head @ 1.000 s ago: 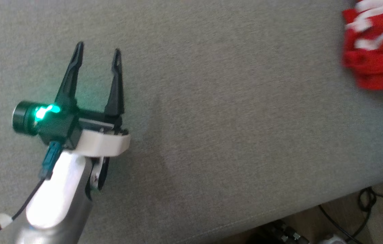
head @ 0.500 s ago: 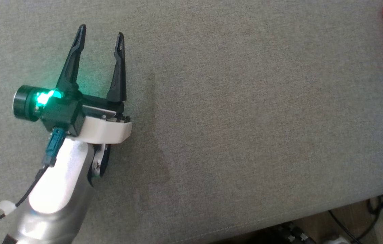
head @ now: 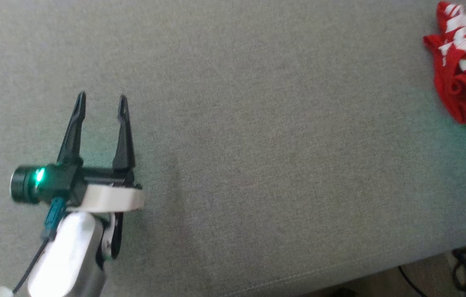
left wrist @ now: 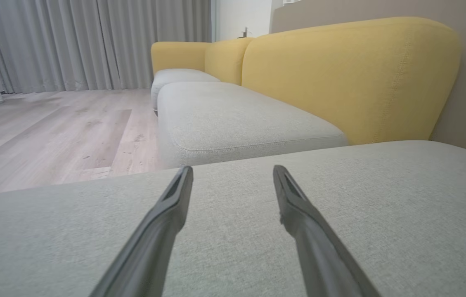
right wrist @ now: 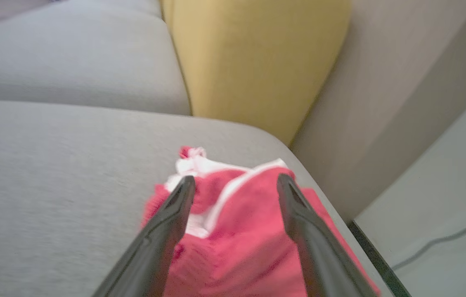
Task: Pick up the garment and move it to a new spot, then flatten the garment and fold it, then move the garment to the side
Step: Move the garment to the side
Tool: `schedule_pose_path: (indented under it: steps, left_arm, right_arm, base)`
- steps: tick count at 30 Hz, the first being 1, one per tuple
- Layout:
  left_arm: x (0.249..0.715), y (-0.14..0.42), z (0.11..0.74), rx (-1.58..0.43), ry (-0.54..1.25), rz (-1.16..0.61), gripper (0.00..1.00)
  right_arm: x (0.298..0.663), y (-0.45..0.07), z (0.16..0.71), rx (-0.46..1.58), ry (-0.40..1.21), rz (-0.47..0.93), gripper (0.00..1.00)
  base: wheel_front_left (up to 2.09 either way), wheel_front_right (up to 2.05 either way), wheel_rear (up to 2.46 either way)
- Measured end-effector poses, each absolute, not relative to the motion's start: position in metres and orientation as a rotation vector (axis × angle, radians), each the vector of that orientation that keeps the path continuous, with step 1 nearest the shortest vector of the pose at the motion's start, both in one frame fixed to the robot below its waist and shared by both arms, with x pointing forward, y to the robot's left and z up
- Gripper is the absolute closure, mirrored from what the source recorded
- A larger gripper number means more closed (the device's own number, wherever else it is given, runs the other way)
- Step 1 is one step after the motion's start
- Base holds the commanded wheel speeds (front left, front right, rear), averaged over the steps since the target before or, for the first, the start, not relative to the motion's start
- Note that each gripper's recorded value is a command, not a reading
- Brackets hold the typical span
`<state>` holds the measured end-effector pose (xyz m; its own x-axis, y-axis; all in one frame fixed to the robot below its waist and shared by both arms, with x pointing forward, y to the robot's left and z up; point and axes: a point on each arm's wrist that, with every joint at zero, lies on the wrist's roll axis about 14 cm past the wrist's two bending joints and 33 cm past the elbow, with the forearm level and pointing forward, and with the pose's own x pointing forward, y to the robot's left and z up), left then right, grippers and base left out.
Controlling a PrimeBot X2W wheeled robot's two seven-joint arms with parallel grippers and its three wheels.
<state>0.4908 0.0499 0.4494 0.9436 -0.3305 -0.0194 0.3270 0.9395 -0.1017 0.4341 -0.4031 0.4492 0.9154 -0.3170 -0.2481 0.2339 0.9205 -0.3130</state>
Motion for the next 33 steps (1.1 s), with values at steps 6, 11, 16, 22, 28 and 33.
schedule_pose_path:
  steps: [6,11,16,22,28,33]
  left_arm:
    - [0.468,0.079,0.463,-0.085,0.035,-0.256,0.0]
    - [0.447,0.131,0.467,-0.041,0.054,-0.12,0.0]
    - [0.425,0.176,0.475,0.031,0.053,-0.009,0.0]
    - [0.402,0.201,0.484,0.055,0.066,0.053,0.0]
    - [0.382,0.201,0.482,0.036,0.094,0.049,0.0]
    - [0.374,0.198,0.481,0.035,0.112,0.034,0.0]
  right_arm:
    - [0.432,-0.324,0.485,-0.2,0.159,-0.171,0.0]
    - [0.426,-0.244,0.507,-0.072,0.09,-0.034,0.0]
    - [0.422,-0.193,0.523,-0.011,0.048,0.077,0.0]
    - [0.406,-0.171,0.53,0.021,0.037,0.124,0.0]
    - [0.379,-0.172,0.524,0.04,0.073,0.11,0.0]
    - [0.364,-0.175,0.523,0.057,0.082,0.092,0.0]
  base:
    - [0.0,0.0,0.0]
    - [0.0,0.0,0.0]
    - [0.0,0.0,0.0]
    - [0.0,0.0,0.0]
    - [0.0,0.0,0.0]
    - [0.0,0.0,0.0]
